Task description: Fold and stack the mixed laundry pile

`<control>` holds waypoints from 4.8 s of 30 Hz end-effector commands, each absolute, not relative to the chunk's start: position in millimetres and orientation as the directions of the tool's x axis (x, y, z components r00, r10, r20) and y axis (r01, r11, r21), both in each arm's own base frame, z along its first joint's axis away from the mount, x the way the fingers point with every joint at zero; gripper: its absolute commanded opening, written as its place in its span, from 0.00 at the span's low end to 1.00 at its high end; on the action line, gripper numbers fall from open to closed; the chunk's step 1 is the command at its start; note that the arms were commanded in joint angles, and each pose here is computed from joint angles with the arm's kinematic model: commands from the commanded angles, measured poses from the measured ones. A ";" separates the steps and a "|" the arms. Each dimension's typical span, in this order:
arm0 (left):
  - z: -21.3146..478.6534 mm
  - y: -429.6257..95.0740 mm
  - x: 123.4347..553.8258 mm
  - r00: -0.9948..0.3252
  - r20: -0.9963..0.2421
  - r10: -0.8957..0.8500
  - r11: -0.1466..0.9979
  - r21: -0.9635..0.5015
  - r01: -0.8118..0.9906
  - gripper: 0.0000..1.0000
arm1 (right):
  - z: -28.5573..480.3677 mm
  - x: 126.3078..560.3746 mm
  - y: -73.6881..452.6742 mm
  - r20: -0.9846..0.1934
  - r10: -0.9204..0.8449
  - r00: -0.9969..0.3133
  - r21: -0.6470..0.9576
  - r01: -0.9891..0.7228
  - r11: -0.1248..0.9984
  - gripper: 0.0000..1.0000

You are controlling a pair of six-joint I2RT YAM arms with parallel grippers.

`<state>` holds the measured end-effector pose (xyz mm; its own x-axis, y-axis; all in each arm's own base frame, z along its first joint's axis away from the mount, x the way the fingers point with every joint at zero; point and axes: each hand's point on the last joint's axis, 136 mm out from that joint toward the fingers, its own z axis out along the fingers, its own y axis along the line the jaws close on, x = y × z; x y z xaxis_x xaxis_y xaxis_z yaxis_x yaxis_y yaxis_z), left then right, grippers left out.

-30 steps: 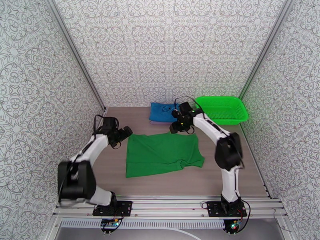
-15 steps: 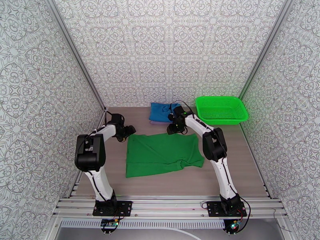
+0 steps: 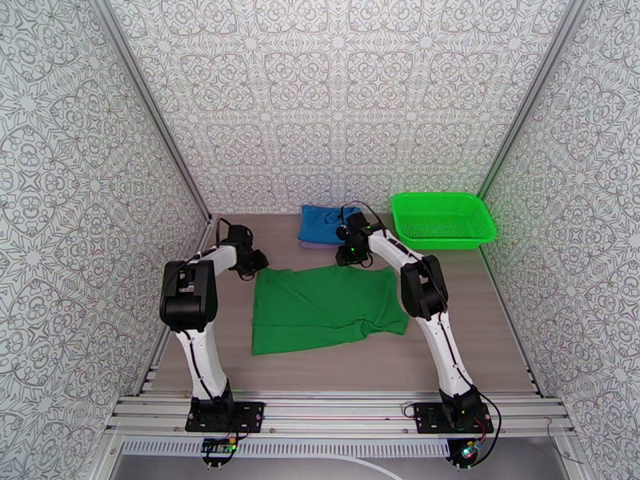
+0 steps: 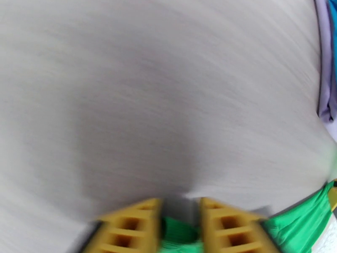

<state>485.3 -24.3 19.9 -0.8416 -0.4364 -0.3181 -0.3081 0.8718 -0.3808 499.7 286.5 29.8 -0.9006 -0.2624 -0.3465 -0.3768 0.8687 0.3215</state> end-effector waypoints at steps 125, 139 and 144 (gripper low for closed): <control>-24.9 -79.7 341.4 -0.891 -0.103 -0.443 0.772 -0.549 -0.320 0.00 | -79.6 182.3 497.5 -0.135 -0.646 -0.751 -0.071 -0.643 0.763 0.00; 39.3 -106.9 364.4 -0.897 -0.197 -0.396 0.775 -0.596 -0.212 0.00 | 50.4 208.4 518.8 -0.478 -0.495 -0.726 0.089 -0.600 0.795 0.00; 77.2 -134.1 371.7 -0.916 -0.248 -0.315 0.811 -0.572 -0.124 0.00 | 81.9 221.6 493.5 -0.558 -0.387 -0.734 0.116 -0.531 0.840 0.00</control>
<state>371.5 -119.2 46.3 -0.9046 -0.3611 -0.2264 -0.1737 0.7974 -0.5779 202.8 501.8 41.2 -0.7312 -0.5054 -0.4582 -0.5983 0.7978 0.0749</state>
